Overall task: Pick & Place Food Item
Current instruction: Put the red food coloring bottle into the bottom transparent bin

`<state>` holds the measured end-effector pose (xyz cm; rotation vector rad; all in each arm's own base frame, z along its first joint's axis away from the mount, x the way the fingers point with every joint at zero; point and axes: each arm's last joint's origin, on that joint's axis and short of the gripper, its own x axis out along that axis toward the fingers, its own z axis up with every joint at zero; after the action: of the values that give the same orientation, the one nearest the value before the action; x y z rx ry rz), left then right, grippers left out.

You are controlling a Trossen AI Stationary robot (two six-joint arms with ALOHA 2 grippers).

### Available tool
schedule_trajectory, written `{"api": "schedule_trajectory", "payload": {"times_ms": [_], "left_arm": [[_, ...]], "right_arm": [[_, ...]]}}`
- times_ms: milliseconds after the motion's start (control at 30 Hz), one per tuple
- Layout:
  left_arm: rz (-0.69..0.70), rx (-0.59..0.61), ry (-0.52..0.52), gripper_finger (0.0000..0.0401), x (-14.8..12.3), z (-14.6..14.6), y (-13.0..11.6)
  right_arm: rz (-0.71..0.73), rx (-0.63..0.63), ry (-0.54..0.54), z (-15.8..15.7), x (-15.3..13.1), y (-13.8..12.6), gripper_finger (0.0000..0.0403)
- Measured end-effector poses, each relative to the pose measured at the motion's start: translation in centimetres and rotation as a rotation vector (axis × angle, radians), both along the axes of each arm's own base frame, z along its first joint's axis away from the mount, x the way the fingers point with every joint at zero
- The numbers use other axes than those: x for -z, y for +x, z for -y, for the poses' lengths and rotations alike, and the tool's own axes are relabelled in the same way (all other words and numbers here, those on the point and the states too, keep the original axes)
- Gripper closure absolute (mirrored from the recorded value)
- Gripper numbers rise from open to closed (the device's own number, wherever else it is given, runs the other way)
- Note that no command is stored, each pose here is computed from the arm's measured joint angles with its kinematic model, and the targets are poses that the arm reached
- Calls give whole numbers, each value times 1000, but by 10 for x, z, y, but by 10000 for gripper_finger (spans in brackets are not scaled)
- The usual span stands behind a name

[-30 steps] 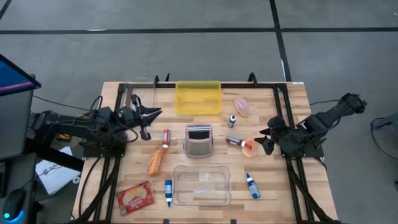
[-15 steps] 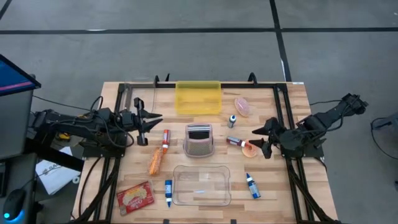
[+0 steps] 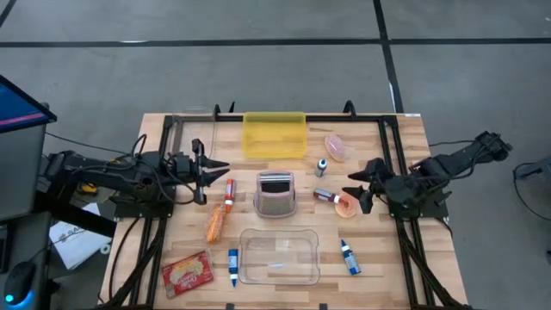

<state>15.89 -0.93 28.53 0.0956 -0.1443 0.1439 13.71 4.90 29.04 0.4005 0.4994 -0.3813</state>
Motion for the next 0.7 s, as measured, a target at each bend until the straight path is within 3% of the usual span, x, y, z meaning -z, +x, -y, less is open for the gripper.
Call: {"api": "schedule_trajectory", "payload": {"times_ms": [200,367,700], "left_arm": [[-32,45,-13,334,5,2,5],[-44,42,15,326,6,2,7],[-39,74,94,276,5,3,7]], "right_arm": [[-42,-56,61,4,1,2,154],[-112,-142,40,5,6,9,154],[-526,-219,-53,-8,56,42,154]]}}
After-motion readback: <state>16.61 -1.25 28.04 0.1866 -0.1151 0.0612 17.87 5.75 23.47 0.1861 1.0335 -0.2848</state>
